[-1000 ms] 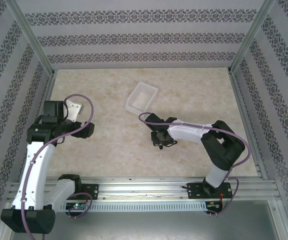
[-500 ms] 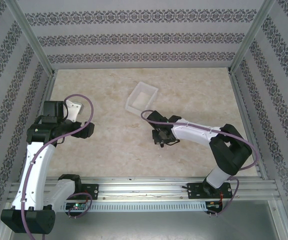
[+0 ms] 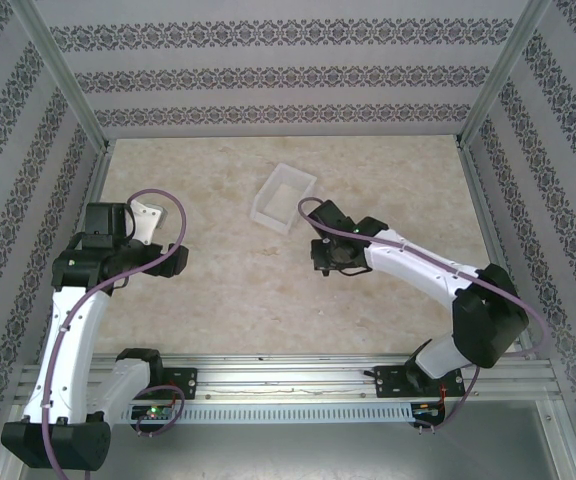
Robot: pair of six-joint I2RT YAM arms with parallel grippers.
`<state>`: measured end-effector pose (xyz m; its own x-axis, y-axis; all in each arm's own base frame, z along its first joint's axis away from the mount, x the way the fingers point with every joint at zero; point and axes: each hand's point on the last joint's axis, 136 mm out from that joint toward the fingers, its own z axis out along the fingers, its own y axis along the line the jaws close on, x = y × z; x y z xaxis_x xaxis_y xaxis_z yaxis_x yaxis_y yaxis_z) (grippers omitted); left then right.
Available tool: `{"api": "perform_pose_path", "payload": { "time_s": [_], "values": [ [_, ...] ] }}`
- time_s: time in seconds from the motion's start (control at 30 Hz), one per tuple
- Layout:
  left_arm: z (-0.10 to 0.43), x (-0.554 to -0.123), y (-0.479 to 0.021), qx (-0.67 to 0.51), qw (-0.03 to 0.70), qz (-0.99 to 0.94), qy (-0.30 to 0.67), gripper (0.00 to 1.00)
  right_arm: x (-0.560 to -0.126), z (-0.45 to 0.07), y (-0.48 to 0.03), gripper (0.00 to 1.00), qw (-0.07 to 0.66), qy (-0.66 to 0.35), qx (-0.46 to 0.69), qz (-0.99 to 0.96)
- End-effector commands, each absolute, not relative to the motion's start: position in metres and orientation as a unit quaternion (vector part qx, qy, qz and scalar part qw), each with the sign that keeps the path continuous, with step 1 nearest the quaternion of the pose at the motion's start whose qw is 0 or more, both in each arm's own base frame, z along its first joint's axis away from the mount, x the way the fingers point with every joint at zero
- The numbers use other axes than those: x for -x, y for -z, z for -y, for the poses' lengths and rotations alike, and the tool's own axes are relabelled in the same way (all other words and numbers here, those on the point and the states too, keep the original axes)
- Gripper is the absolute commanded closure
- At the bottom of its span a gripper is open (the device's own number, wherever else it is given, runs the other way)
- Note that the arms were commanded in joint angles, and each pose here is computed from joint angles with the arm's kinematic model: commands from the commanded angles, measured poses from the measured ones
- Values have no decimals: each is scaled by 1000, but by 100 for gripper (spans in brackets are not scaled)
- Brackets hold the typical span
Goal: Put the screwdriver in the bin
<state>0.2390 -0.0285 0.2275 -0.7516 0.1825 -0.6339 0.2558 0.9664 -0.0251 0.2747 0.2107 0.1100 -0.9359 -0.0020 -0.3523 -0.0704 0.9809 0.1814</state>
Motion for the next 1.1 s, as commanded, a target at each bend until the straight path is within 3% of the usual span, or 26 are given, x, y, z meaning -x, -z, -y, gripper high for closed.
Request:
{"api": "perform_pose_path", "payload": {
  "time_s": [0.0, 0.4, 1.07],
  "values": [
    [27, -240, -242, -122, 354, -926, 47, 1, -283, -212, -140, 82, 200, -102, 37, -974],
    [25, -236, -250, -122, 359, -924, 40, 1, -338, -259, -185, 82, 252, -151, 45, -955],
    [28, -231, -254, -127, 369, -920, 45, 1, -427, -304, -149, 82, 278, -180, -49, -942]
  ]
}}
